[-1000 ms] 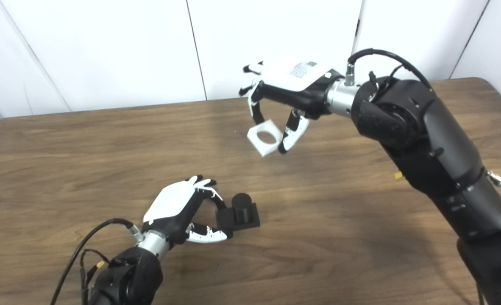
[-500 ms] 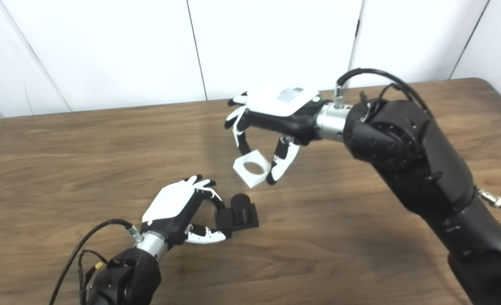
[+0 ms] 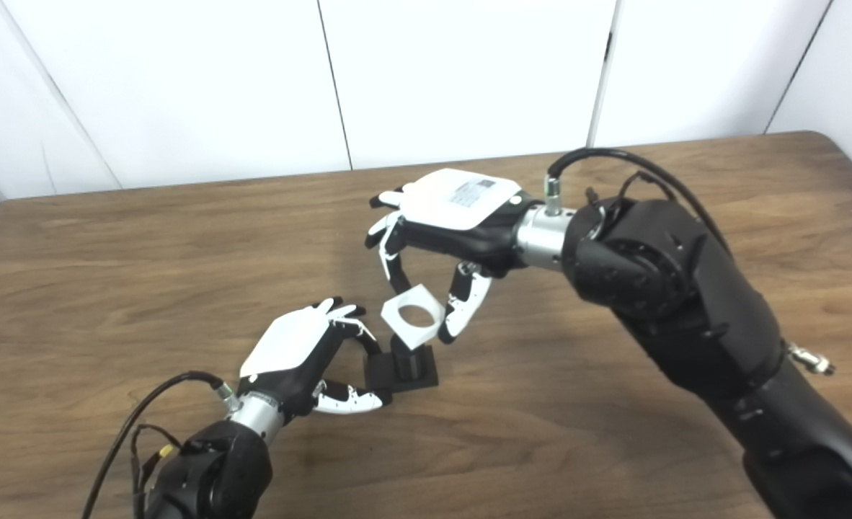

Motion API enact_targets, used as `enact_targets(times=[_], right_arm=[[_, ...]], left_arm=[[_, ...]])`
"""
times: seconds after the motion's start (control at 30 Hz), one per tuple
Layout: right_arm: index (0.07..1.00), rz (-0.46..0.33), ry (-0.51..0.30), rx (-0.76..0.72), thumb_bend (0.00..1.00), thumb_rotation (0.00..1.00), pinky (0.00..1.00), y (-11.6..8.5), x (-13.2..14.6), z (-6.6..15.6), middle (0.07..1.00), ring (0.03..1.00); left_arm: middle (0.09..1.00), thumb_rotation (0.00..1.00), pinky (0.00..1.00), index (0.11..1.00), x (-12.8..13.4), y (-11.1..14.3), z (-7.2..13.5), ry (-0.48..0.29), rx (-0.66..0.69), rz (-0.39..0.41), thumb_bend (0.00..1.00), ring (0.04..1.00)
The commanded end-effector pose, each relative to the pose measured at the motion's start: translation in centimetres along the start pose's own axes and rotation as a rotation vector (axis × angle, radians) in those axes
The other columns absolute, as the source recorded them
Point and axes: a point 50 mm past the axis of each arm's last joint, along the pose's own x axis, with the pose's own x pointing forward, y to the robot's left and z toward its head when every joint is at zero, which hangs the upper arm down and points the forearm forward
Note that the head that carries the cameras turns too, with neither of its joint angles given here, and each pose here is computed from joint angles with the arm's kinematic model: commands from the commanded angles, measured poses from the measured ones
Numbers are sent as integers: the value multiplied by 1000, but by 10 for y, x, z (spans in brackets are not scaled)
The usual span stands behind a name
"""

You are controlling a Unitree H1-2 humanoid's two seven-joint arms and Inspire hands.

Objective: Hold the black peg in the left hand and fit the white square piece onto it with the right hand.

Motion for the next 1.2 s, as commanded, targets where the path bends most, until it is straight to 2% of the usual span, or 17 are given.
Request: enact_targets(times=[0.0, 0.33, 0.43, 0.57, 0.77, 1.17], right_arm=[[490, -54, -14, -78, 526, 144, 1000, -17, 4, 6, 853, 996], [489, -44, -36, -135, 526, 143, 1000, -15, 14, 11, 854, 1000], [490, -40, -39, -141, 526, 143, 1000, -14, 17, 11, 853, 1000], [490, -33, -42, -149, 526, 144, 1000, -12, 18, 12, 852, 994], [490, -30, -40, -145, 526, 143, 1000, -10, 22, 7, 853, 992], [490, -26, -24, -132, 526, 144, 1000, -2, 27, -5, 860, 997]], left_arm=[[922, 252, 1000, 646, -1, 6, -6, 15, 23, 17, 585, 1000], [925, 250, 1000, 630, -2, 6, -3, 14, -3, 14, 583, 1000], [925, 261, 1000, 664, -2, 6, -2, 11, -3, 13, 578, 1000], [925, 260, 1000, 664, -2, 6, -2, 13, -2, 14, 577, 1000], [921, 252, 1000, 619, -2, 7, -2, 15, 7, 19, 577, 1000], [928, 260, 1000, 599, -3, 9, -1, 9, -7, 20, 576, 1000]])
